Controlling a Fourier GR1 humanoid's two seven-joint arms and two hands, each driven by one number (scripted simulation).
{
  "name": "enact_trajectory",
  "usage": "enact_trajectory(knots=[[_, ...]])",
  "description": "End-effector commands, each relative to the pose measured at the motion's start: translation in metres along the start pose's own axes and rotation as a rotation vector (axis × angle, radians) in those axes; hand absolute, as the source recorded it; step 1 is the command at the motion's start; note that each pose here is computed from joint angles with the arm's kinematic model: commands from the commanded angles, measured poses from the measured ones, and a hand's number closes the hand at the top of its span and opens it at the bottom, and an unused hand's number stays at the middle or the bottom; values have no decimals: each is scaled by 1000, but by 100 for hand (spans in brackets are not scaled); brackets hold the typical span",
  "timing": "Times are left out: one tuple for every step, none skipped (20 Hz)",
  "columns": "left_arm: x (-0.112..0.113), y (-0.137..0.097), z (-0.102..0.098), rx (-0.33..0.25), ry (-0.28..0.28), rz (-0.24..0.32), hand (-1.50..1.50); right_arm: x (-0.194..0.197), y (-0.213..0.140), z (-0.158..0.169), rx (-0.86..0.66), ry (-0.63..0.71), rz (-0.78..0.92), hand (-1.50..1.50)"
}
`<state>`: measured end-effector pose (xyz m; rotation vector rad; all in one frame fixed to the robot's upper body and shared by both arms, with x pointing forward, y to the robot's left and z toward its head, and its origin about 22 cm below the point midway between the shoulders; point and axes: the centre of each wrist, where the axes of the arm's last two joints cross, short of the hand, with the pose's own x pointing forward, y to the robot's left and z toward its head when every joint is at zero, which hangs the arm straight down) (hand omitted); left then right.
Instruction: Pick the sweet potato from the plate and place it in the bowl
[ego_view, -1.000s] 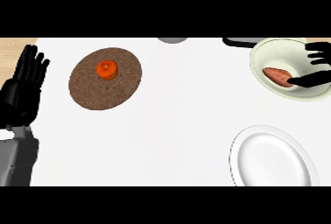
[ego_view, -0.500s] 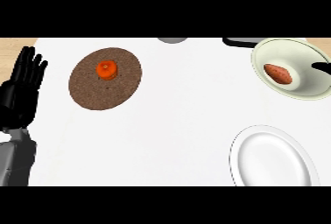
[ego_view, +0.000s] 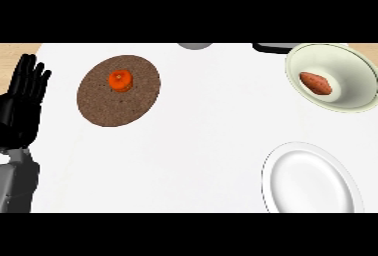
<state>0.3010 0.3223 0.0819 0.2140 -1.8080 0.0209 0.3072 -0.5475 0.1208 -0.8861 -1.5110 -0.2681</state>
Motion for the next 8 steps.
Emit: enact_trajectory(knots=[[-1, -2, 2, -7, 7, -3, 0, -29, -53, 17, -32, -12, -34, -150], [-7, 5, 13, -6, 19, 6, 0, -20, -77, 16, -25, -19, -33, -150], [-6, -11, 8, 14, 3, 1, 0, -35, -66, 23, -34, -14, -63, -150], [6, 5, 1, -2, -8, 4, 0, -31, -73, 22, -20, -21, -58, -150], [-4, -6, 2, 2, 2, 11, 0, -26, -85, 21, -10, -19, -68, -150], [-2, 4, 6, 11, 13, -5, 0, -38, -108, 33, -7, -25, -68, -150], [4, 1, 0, 12, -1, 5, 0, -37, -106, 32, -2, -40, -64, -150], [0, 6, -2, -15, 5, 14, 0, -48, -104, 39, 7, -33, -82, -150]])
